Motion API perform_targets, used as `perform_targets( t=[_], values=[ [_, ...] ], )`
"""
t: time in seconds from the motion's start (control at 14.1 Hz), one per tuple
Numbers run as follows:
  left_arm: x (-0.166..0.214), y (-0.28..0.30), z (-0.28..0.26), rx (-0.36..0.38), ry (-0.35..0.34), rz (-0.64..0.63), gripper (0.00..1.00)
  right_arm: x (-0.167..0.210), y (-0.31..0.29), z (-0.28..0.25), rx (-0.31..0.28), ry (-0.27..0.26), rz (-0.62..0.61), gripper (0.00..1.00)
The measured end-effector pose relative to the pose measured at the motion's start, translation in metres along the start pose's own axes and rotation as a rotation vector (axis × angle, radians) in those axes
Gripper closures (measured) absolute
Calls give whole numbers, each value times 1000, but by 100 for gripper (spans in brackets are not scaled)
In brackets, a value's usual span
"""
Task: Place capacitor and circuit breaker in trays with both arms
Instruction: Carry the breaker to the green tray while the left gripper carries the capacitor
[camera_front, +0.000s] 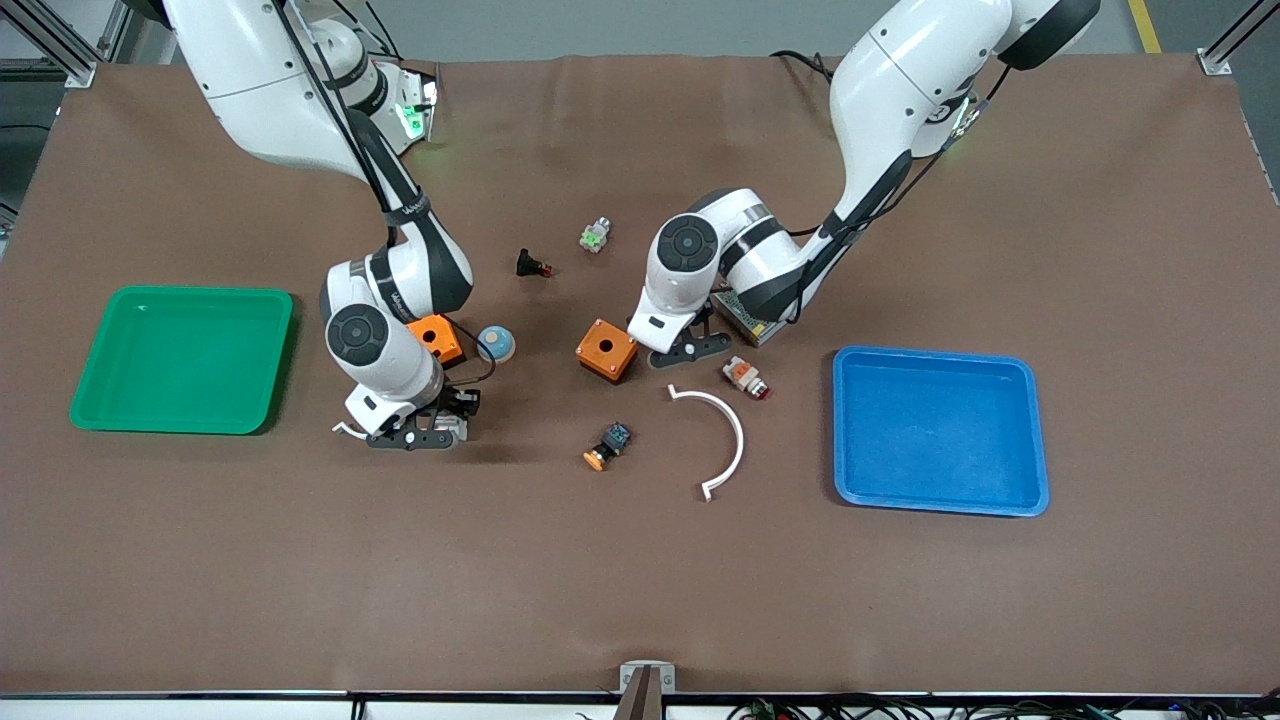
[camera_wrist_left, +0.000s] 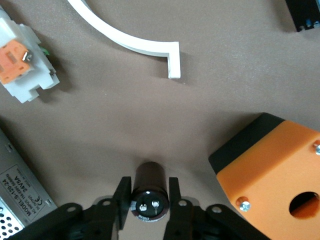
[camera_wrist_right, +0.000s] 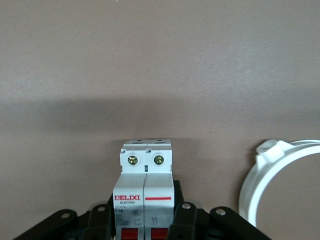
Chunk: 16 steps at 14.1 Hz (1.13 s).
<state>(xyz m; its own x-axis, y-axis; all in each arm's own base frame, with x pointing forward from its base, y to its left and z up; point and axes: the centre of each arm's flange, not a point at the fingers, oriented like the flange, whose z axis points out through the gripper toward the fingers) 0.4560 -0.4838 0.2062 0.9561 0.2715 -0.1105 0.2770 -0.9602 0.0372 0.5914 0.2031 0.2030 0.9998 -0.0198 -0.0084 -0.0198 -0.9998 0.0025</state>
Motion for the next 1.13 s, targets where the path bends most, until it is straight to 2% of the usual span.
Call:
perform_targets(
  t=[0.14,0.28,0.43,0.57,0.78,0.92,1.13],
  values=[
    [0,0,0,0,0,0,66,15,17,-21,-19,-63,34,61],
    [1,0,0,-1,1,-1,66,35,45,-68,-27,-117,72,61],
    [5,0,-4,-3,4,-6,66,47,91,-111,-13,-106,81,61],
    [13,0,-19,2,15,-17,66,49,166,-125,3,-90,56,61],
    [42,-12,-76,54,33,-29,66,27,310,-92,17,-46,-22,61],
    [68,-30,-121,65,12,-14,66,1,393,-75,21,-37,-48,61],
    [122,-84,-170,60,-17,13,66,-28,451,-64,35,-56,-32,61]
  ],
)
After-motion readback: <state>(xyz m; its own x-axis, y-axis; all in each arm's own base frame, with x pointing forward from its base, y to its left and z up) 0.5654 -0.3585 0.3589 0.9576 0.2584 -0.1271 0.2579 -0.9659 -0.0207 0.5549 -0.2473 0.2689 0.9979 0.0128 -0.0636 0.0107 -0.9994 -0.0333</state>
